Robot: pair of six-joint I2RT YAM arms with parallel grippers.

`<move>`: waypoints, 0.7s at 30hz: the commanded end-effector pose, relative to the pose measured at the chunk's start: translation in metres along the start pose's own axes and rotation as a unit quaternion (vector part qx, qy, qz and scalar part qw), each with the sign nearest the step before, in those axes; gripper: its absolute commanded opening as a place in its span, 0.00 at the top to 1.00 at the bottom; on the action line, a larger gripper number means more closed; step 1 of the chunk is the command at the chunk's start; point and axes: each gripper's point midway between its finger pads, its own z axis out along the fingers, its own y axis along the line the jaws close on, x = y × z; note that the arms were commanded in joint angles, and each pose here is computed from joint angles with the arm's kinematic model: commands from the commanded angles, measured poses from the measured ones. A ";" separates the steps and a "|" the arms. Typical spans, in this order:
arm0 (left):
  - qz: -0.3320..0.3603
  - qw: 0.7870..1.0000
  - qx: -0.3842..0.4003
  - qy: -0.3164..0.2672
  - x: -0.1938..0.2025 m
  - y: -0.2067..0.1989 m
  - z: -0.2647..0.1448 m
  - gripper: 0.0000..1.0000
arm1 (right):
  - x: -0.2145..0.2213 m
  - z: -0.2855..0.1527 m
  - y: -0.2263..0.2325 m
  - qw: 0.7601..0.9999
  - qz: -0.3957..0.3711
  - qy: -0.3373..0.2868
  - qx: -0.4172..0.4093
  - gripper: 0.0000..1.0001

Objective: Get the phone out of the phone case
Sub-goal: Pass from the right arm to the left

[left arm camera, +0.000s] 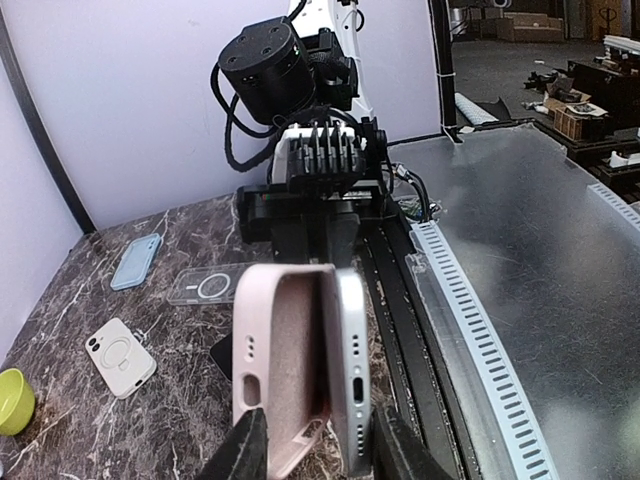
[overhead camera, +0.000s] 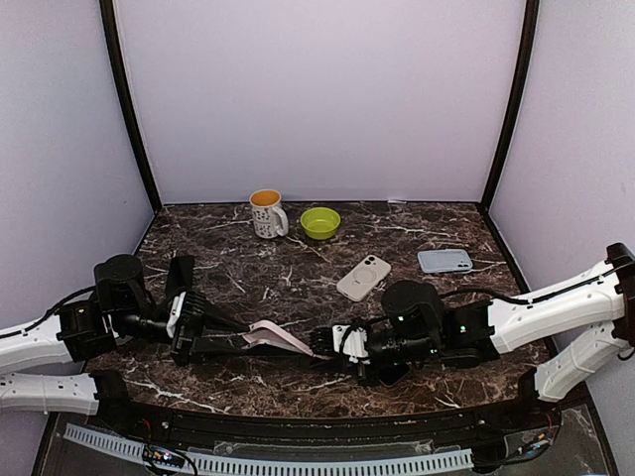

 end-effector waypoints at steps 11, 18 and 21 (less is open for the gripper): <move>-0.004 1.000 -0.013 0.024 0.010 0.001 -0.005 0.61 | -0.081 -0.012 -0.028 0.988 -0.057 -0.116 0.081 1.00; -0.003 0.999 -0.014 0.032 0.013 -0.006 -0.014 0.61 | -0.063 -0.011 -0.047 0.987 -0.046 -0.078 0.134 1.00; -0.004 0.999 -0.020 0.037 0.014 -0.006 -0.016 0.61 | -0.059 -0.011 -0.054 0.985 -0.037 -0.069 0.154 1.00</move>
